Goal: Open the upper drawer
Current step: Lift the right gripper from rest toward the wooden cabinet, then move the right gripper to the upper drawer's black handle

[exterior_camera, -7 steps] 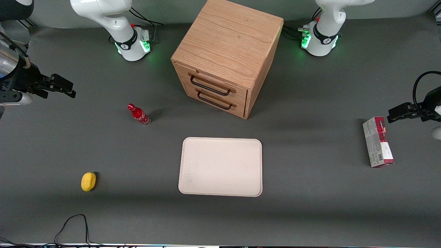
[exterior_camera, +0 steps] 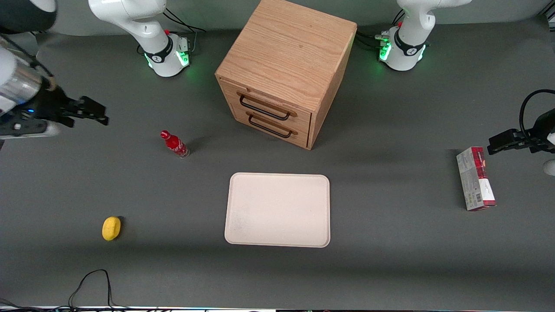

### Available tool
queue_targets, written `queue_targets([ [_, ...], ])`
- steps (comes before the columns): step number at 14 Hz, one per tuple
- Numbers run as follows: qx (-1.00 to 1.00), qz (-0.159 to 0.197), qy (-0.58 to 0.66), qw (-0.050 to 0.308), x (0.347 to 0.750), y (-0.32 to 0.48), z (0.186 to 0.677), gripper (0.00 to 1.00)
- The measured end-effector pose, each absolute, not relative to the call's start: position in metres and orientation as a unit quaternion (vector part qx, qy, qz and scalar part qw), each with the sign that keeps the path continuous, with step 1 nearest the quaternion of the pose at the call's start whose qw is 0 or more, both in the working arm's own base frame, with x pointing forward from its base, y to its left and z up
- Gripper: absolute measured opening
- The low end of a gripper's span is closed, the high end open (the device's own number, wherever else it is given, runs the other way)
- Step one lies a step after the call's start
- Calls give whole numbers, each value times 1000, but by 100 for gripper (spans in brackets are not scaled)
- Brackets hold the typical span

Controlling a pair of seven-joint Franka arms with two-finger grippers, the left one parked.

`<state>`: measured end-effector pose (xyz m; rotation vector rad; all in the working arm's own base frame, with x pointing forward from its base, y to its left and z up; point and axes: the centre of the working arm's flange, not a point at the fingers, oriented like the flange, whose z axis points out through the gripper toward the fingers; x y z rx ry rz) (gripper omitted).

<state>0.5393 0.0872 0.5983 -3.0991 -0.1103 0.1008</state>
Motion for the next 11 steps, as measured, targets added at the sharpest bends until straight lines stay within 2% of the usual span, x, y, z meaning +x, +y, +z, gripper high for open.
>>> queue_targets([
  [4, -987, 43, -157, 19, 515, 223, 589, 100],
  [8, -969, 44, -240, 31, 480, 305, 606, 100],
  [11, -938, 50, -339, 43, 457, 354, 601, 100],
])
